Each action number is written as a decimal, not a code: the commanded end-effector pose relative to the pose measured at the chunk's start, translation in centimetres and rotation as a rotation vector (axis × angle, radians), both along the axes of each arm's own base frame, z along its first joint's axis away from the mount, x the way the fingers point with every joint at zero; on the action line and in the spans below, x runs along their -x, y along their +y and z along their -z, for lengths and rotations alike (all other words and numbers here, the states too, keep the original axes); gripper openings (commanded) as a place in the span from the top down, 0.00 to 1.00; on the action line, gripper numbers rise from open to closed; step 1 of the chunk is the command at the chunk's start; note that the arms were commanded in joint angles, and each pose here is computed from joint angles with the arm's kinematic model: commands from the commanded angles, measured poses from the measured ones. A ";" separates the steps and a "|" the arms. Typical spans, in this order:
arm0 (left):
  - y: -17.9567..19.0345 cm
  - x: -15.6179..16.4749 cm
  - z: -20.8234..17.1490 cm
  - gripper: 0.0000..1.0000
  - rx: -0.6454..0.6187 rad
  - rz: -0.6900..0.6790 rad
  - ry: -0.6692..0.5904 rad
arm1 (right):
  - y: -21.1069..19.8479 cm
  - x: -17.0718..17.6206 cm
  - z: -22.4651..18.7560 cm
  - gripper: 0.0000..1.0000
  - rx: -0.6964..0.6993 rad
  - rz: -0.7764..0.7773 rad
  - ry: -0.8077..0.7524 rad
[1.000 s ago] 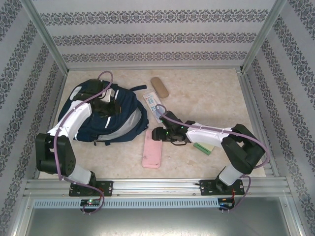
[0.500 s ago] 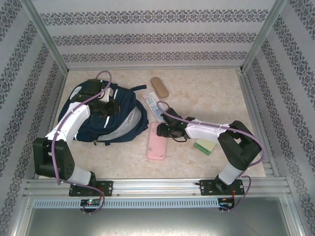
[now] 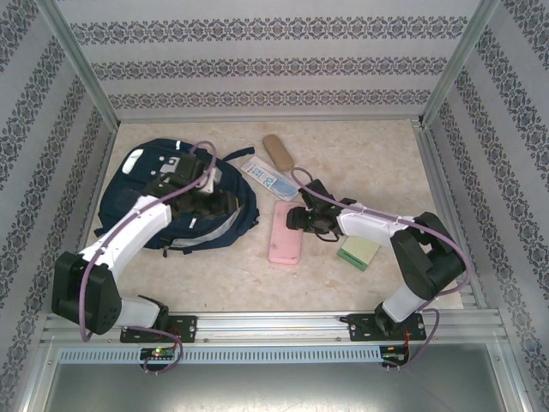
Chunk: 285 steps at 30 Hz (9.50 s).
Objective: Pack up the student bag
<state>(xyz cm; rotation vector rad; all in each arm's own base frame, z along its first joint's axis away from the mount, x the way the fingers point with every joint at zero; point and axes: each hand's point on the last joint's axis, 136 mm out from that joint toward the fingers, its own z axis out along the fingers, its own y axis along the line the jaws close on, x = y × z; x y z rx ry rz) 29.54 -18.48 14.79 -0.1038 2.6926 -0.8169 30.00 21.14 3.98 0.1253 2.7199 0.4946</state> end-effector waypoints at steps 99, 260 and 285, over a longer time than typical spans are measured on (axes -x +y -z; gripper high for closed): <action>7.9 -5.1 3.9 0.51 -0.896 0.188 0.001 | 3.8 1.3 -5.2 0.68 -0.576 0.009 0.033; -20.2 -3.6 6.9 0.48 -0.111 0.342 0.060 | -9.1 4.2 -1.2 0.15 -0.417 0.373 0.136; -20.4 -4.7 8.1 0.49 -0.050 0.246 0.075 | -11.3 2.5 -4.0 0.13 -0.124 0.332 0.043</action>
